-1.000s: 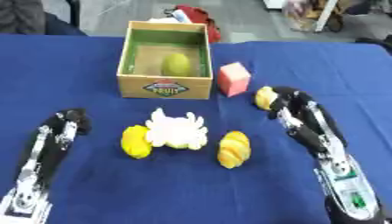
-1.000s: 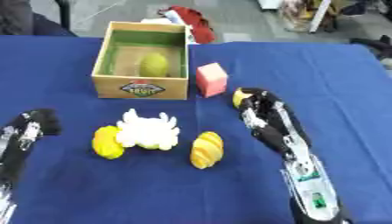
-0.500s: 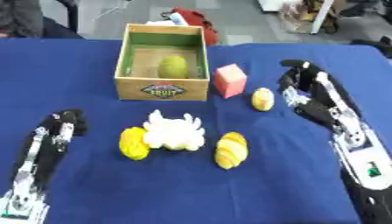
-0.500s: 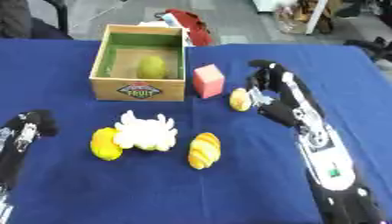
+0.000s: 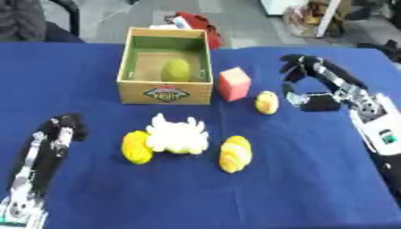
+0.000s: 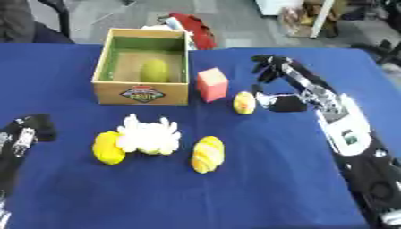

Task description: Pick up objects on the table and place them in the box.

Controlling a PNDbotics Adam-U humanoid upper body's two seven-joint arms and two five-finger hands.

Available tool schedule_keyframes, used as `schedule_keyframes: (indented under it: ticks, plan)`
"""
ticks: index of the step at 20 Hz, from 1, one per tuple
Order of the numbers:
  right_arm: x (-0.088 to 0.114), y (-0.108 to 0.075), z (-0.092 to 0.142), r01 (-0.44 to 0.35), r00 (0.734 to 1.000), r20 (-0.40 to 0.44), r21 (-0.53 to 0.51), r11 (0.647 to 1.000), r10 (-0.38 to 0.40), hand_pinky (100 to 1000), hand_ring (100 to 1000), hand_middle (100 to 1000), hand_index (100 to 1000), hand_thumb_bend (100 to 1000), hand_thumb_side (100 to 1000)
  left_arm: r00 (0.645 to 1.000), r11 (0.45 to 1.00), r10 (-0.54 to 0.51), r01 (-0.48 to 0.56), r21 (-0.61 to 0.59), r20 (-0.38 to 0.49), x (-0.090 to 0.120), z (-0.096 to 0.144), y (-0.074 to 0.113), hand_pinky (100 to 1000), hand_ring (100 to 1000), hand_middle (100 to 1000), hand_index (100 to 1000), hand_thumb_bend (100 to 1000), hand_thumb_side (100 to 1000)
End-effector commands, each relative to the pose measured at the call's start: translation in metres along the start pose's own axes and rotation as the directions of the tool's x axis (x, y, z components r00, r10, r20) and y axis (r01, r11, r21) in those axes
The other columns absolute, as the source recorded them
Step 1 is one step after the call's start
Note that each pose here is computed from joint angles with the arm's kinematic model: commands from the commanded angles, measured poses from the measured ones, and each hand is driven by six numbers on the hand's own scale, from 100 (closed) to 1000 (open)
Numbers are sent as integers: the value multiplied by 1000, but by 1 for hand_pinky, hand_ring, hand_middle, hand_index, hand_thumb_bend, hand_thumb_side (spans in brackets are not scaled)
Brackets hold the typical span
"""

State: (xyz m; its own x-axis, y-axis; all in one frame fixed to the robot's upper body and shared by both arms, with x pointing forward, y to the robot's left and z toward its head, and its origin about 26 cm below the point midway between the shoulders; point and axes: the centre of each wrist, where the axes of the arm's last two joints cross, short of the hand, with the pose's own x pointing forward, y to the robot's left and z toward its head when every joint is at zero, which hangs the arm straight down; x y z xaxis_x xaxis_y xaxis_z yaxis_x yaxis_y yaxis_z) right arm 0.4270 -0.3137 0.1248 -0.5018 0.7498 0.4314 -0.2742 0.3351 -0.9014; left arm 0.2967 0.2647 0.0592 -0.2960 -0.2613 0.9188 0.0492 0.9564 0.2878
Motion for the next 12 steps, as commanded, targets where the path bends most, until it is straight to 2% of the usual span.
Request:
schedule_keyframes:
  ticks: [1,6,12]
  plan:
    - [-17,-16,3,-106,989,-94,77,991,113,724,746,771,938,100,198,1000,1000,-12,12,-4,15,4,-1,3,654,618,582,742,100,722]
    - [-26,-14,-10,-188,966,-161,107,976,204,741,766,792,930,100,200,1000,1000,-10,11,-6,12,3,-1,3,654,618,582,742,100,722]
    - [-24,-2,-26,-245,949,-162,165,955,272,752,779,808,911,100,199,1000,1000,-9,9,-8,10,3,0,2,654,618,582,742,100,723]
